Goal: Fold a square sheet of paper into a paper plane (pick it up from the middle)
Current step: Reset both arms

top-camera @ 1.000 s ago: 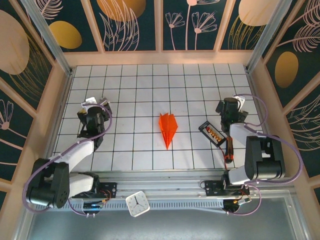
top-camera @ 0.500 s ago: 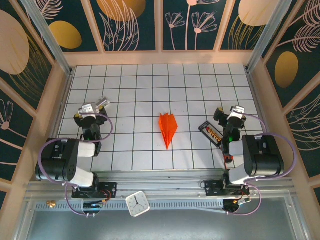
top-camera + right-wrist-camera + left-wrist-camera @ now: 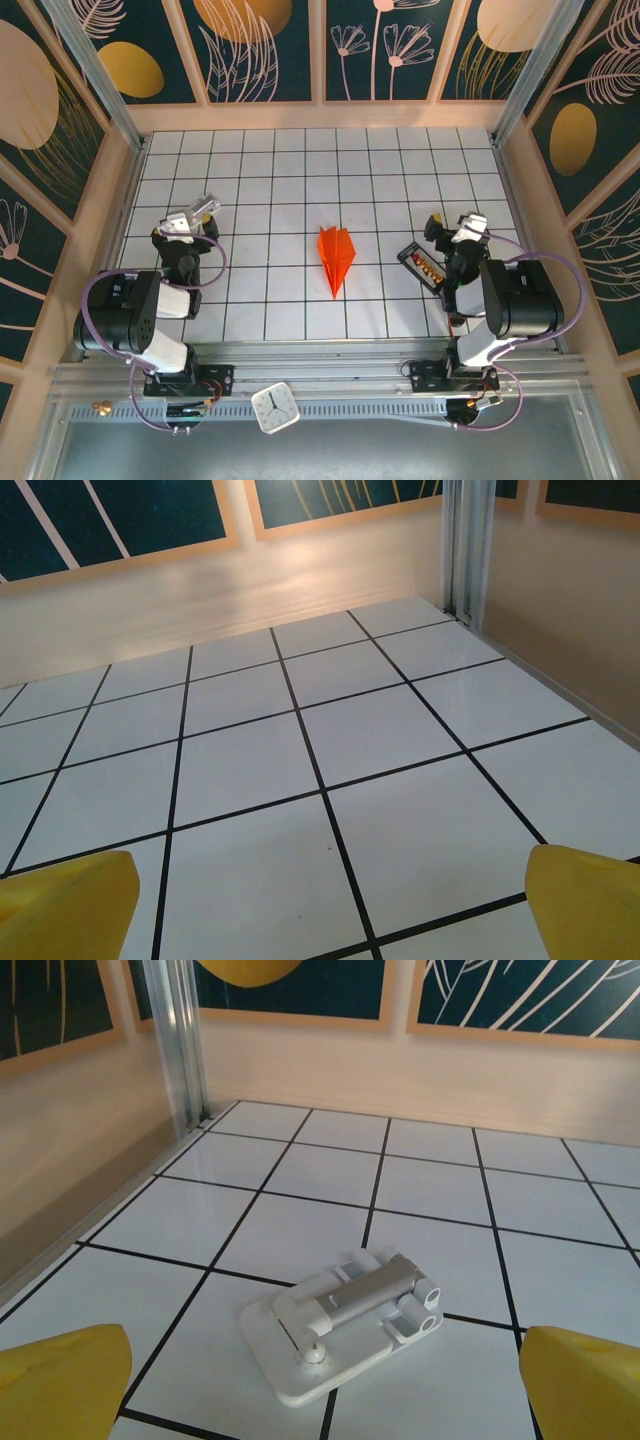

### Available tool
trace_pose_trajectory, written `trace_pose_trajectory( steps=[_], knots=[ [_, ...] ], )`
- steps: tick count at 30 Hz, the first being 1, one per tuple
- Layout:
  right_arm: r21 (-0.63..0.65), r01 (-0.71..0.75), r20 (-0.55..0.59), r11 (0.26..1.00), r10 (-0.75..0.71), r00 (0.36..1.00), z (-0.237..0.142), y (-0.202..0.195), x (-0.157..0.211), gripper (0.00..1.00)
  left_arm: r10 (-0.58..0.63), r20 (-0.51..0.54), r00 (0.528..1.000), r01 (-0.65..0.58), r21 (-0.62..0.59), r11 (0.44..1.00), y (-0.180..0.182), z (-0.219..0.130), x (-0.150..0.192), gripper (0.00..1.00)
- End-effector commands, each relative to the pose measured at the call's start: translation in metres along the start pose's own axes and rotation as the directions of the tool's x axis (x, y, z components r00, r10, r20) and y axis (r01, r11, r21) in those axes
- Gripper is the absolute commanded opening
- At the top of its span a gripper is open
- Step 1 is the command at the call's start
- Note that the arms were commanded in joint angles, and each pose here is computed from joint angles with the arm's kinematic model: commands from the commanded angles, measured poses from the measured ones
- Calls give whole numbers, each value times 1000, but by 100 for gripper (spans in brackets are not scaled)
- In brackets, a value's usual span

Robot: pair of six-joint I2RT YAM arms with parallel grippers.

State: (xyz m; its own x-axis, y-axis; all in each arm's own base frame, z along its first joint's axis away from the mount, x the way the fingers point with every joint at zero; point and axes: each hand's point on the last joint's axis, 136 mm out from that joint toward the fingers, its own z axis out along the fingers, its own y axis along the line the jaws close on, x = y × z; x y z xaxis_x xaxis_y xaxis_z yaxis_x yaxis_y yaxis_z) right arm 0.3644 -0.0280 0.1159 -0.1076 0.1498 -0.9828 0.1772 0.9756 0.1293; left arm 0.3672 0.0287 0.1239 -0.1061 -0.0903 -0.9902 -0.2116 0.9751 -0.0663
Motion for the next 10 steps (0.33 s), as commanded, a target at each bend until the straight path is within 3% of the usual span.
trace_pose_trajectory(
  steps=[1, 10],
  knots=[
    [2, 13, 57, 1000, -13, 998, 2, 3, -15, 99, -4, 69, 998, 3, 23, 1000, -2, -3, -17, 99],
    [0, 16, 58, 1000, -16, 998, 2, 3, -15, 99, -1, 63, 998, -1, 28, 1000, -4, -1, -17, 99]
  ],
)
